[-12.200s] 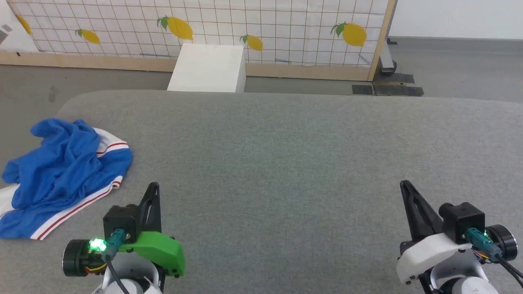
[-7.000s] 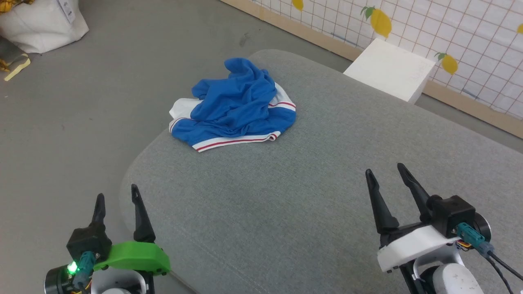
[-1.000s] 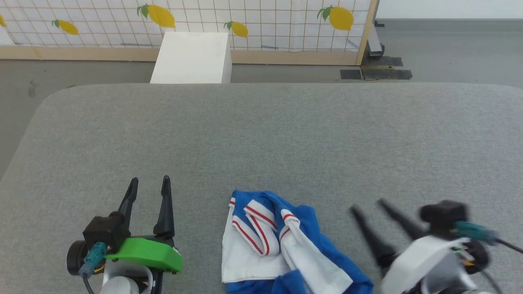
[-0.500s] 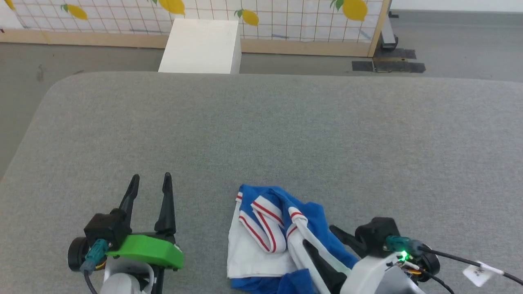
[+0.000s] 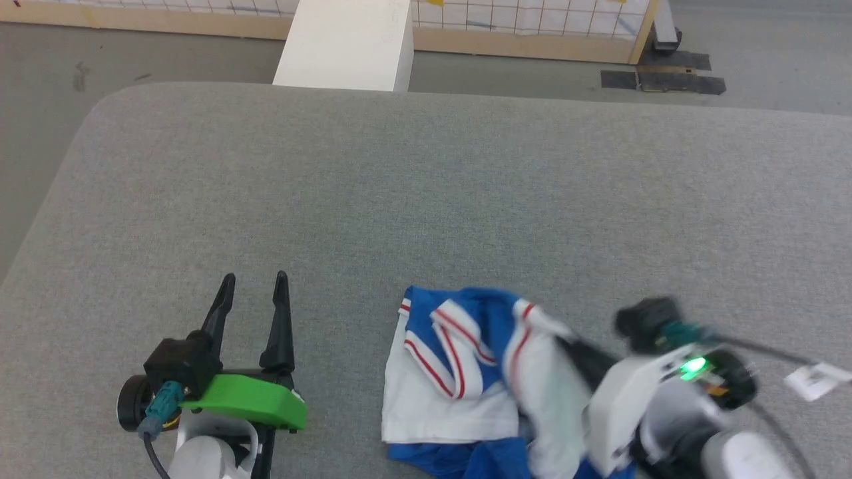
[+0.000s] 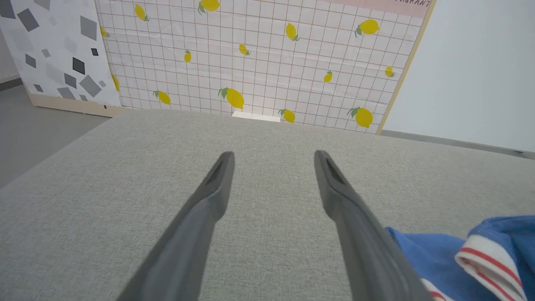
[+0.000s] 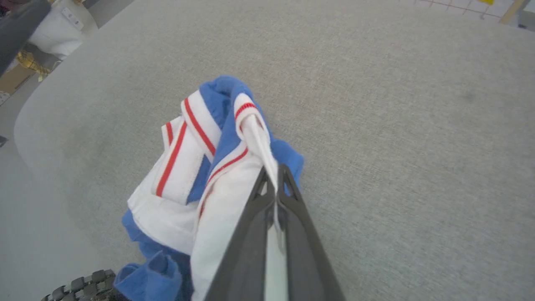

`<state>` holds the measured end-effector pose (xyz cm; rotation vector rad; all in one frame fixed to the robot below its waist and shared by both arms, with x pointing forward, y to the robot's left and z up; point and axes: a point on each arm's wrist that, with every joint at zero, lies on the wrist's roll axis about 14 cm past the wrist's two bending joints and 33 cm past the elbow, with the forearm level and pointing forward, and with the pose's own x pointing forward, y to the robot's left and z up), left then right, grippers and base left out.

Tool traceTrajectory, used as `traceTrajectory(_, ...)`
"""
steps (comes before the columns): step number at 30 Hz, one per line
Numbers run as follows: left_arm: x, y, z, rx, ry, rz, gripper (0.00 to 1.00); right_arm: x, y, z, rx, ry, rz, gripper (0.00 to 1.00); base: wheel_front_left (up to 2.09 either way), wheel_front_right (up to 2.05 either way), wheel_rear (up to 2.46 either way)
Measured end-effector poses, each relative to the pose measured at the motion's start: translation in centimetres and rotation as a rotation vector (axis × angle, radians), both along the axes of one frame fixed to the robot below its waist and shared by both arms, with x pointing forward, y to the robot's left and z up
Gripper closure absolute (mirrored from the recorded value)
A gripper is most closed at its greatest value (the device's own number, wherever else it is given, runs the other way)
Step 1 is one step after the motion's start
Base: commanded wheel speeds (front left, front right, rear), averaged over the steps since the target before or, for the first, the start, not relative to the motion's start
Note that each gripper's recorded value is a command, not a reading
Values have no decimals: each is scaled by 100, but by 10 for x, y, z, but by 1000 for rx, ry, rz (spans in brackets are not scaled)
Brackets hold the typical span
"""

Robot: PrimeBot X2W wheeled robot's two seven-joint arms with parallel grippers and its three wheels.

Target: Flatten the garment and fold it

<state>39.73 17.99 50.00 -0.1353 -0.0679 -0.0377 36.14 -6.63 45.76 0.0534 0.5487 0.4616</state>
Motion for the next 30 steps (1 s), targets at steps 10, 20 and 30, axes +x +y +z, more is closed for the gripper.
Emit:
traceTrajectory(10,19,-5,-2,-5,-3,-16,0,105,-158,37,-227,-130,-364,100,0,0,0)
traceTrajectory(20,39,-7,-20,-10,36,-21,0,160,-201,-15,-274,-21,-484,100,0,0,0)
traceTrajectory(30,29,-3,-24,-3,59,-11,0,158,-155,-9,-112,-259,-466,0,0,0,0)
